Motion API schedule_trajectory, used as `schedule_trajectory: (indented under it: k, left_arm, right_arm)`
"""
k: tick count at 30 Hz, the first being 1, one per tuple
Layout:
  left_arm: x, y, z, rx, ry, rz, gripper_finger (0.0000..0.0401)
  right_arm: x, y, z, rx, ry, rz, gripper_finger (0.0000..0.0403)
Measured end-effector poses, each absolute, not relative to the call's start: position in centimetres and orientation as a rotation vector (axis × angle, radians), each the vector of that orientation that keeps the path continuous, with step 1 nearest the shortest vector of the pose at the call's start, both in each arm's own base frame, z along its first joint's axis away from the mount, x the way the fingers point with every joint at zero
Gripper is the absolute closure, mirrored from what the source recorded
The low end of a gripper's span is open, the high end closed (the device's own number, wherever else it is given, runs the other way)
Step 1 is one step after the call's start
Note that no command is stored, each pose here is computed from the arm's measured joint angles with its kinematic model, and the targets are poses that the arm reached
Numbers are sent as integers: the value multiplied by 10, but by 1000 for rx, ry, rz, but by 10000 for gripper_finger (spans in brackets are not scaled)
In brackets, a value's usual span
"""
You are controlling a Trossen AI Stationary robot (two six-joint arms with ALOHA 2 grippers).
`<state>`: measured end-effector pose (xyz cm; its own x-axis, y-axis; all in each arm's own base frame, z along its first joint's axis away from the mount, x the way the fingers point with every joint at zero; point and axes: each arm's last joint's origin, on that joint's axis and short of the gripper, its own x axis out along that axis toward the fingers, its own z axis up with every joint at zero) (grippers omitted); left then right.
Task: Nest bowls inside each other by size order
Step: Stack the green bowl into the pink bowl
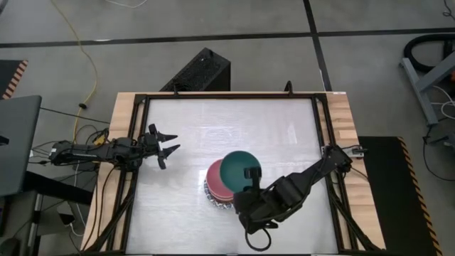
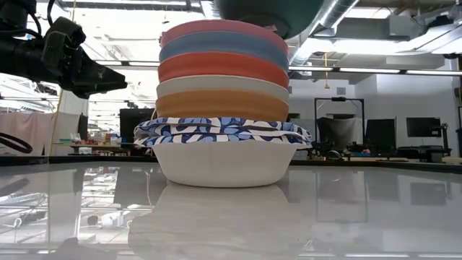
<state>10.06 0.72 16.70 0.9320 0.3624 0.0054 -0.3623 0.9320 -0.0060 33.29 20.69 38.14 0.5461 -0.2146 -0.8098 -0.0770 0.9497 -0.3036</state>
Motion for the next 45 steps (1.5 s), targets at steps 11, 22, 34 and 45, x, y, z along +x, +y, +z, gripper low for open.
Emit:
schedule_trajectory:
  k: [11, 22, 34, 45]
  left_arm:
    - [101, 7, 167, -5, -7, 371, 216]
    - [101, 7, 167, -5, -7, 371, 216]
    - [101, 7, 167, -5, -6, 371, 216]
    - [101, 7, 167, -5, -7, 371, 216]
  right_arm:
    - [338, 206, 382, -351, 984, -19, 398]
    - [347, 201, 385, -395, 952, 61, 398]
    - [353, 196, 386, -429, 928, 87, 398]
    - [349, 193, 385, -477, 972, 97, 398]
